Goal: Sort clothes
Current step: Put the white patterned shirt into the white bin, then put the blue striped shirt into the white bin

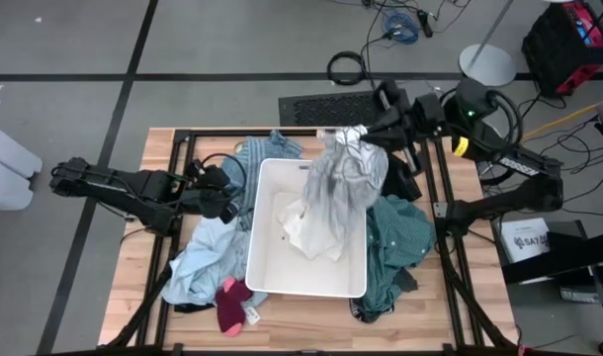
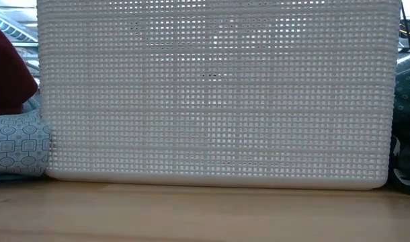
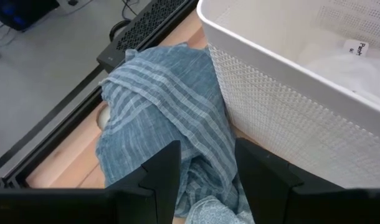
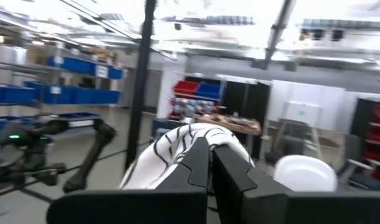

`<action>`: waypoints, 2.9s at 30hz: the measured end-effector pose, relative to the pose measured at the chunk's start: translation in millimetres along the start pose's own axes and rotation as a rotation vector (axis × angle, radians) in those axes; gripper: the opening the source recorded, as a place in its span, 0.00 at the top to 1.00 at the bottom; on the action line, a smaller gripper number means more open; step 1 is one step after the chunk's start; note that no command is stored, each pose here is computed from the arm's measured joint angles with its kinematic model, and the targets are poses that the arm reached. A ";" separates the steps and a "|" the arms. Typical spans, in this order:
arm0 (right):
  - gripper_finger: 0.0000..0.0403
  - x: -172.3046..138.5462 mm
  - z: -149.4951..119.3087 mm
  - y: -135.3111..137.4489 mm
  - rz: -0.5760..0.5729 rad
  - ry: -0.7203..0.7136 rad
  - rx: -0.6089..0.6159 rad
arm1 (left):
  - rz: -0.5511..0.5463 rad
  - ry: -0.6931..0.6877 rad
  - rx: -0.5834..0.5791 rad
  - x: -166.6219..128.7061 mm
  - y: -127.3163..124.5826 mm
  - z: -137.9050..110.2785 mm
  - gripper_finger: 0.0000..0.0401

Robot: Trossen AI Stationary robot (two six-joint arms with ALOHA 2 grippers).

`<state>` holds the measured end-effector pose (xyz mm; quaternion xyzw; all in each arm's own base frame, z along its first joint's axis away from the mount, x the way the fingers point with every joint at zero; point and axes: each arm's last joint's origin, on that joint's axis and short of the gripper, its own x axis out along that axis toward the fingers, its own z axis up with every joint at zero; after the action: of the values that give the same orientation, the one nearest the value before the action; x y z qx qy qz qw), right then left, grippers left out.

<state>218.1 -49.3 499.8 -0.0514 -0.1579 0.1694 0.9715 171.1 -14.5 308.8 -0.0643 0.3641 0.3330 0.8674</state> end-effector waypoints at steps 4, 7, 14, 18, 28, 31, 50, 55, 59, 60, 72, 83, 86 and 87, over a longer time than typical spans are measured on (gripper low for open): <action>1.00 7.0 -2.5 7.6 0.043 -0.001 0.005 | 0.000 0.000 0.000 0.0 0.0 0.0 0.60; 1.00 15.1 -8.5 10.8 0.070 0.009 0.014 | 0.000 0.000 0.000 0.0 0.0 0.0 0.60; 1.00 45.2 -36.3 12.6 0.130 0.045 0.059 | -0.003 -0.005 -0.005 0.0 -0.4 0.6 0.60; 1.00 59.6 -50.5 10.6 0.148 0.044 0.065 | -0.007 -0.010 -0.010 0.0 -0.8 1.2 0.60; 1.00 76.4 -89.2 -1.3 0.135 0.172 0.174 | -0.012 -0.010 -0.012 0.0 -1.1 1.4 0.60; 1.00 74.2 -98.9 -3.5 0.110 0.255 0.220 | -0.012 -0.010 -0.011 0.0 -1.1 1.3 0.60; 1.00 53.2 -164.4 -7.9 -0.155 0.828 0.383 | -0.013 -0.010 -0.010 -0.1 -1.1 1.3 0.60; 1.00 54.7 -186.5 -8.1 -0.156 0.934 0.434 | -0.013 -0.009 -0.009 -0.1 -1.0 1.3 0.60; 1.00 54.6 -202.9 -7.8 -0.158 1.021 0.454 | -0.012 -0.009 -0.009 -0.1 -1.0 1.3 0.60; 1.00 53.8 -206.7 -7.5 -0.155 1.047 0.458 | -0.012 -0.009 -0.008 -0.1 -1.0 1.2 0.60; 0.86 52.8 -238.4 -7.2 -0.081 1.197 0.426 | -0.013 -0.009 -0.002 -0.1 -1.0 1.2 0.60; 0.67 56.9 -211.8 -11.7 -0.137 1.214 0.310 | -0.012 -0.009 -0.001 -0.1 -1.0 1.2 0.60; 0.66 62.1 -192.6 -14.4 -0.140 1.188 0.298 | -0.015 -0.007 -0.002 -0.1 -1.1 1.2 0.60; 0.66 63.6 -185.6 -15.2 -0.139 1.180 0.292 | -0.015 -0.007 -0.002 -0.1 -1.0 1.2 0.60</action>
<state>339.7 -50.2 345.2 0.0074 0.4288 0.0684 0.9008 172.4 -14.9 309.6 -0.0667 0.3601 0.3273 0.8710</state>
